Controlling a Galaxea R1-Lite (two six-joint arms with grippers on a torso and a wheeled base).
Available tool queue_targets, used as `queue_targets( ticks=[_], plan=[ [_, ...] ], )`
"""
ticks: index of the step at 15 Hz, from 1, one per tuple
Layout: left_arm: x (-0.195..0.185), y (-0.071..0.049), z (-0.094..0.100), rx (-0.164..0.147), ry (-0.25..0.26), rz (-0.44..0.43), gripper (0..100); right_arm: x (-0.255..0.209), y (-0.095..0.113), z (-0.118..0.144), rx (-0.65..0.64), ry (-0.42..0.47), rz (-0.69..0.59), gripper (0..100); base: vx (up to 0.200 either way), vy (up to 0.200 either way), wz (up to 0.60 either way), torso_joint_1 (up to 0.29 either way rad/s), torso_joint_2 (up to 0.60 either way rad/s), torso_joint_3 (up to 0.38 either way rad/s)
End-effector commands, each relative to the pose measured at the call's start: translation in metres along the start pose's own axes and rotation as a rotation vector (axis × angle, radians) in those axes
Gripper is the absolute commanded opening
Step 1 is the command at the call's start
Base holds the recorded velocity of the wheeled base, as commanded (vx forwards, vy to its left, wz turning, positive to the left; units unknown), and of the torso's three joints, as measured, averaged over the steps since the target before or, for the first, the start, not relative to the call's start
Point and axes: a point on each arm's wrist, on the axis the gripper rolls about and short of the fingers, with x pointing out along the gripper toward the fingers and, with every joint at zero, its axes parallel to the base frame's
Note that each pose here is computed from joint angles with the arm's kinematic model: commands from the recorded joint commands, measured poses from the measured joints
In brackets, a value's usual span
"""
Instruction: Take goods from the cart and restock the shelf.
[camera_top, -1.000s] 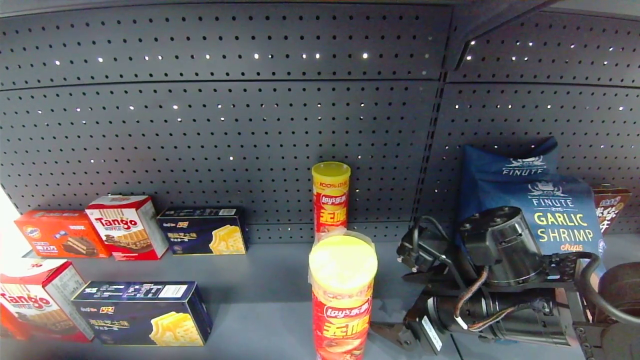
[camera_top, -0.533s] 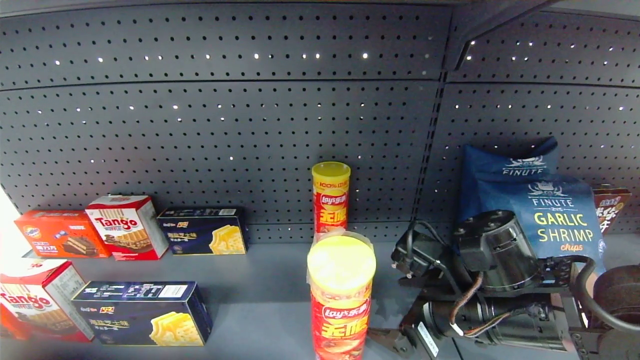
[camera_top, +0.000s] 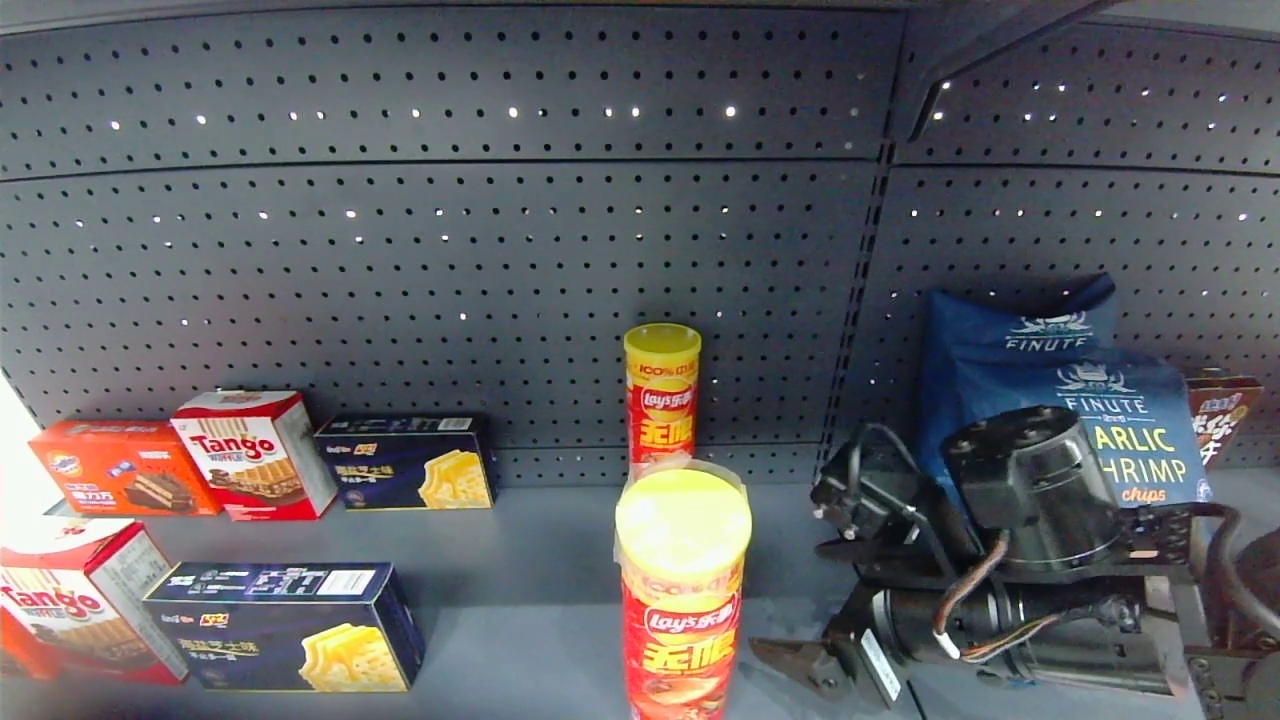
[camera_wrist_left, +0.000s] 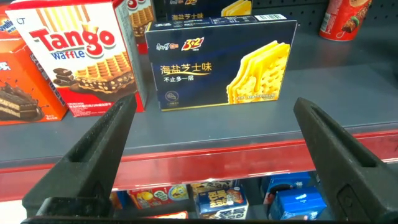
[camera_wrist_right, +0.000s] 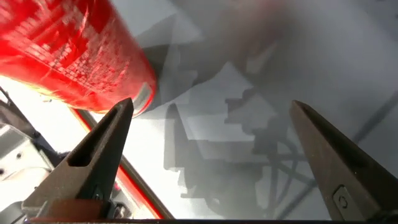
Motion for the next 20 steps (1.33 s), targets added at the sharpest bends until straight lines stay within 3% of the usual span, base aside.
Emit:
queue_targets(
  ticks=[1,4,5,6,9,11,15,20],
  plan=[
    [0.000,0.000,0.000,-0.001,0.001,-0.001,100,-0.039,-0.016,0.010,0.032,-0.118,-0.074,100,0.000,0.000,0.00,0.000,0.00,0.000],
    [0.000,0.000,0.000,0.000,0.001,0.000,100,-0.098,-0.027,-0.004,0.060,-0.244,-0.184,100,0.000,0.000,0.00,0.000,0.00,0.000],
    [0.000,0.000,0.000,0.000,0.001,0.000,100,-0.098,-0.027,-0.004,0.060,-0.244,-0.184,100,0.000,0.000,0.00,0.000,0.00,0.000],
    [0.000,0.000,0.000,0.000,0.001,0.000,100,-0.133,-0.034,-0.026,0.098,-0.302,-0.290,100,0.000,0.000,0.00,0.000,0.00,0.000],
    [0.000,0.000,0.000,0.000,0.001,0.000,100,-0.169,-0.037,-0.070,0.178,-0.340,-0.496,100,0.000,0.000,0.00,0.000,0.00,0.000],
    [0.000,0.000,0.000,0.000,0.003,-0.007,100,-0.181,-0.019,-0.120,0.229,-0.349,-0.613,100,0.000,0.000,0.00,0.000,0.00,0.000],
    [0.000,-0.001,-0.003,0.003,0.029,-0.058,100,-0.186,0.009,-0.176,0.247,-0.406,-0.788,100,0.000,0.000,0.00,0.000,0.00,0.000],
    [0.000,-0.001,-0.003,0.003,0.029,-0.058,100,-0.187,0.036,-0.217,0.268,-0.440,-0.907,100,0.000,0.000,0.00,0.000,0.00,0.000]
  ],
)
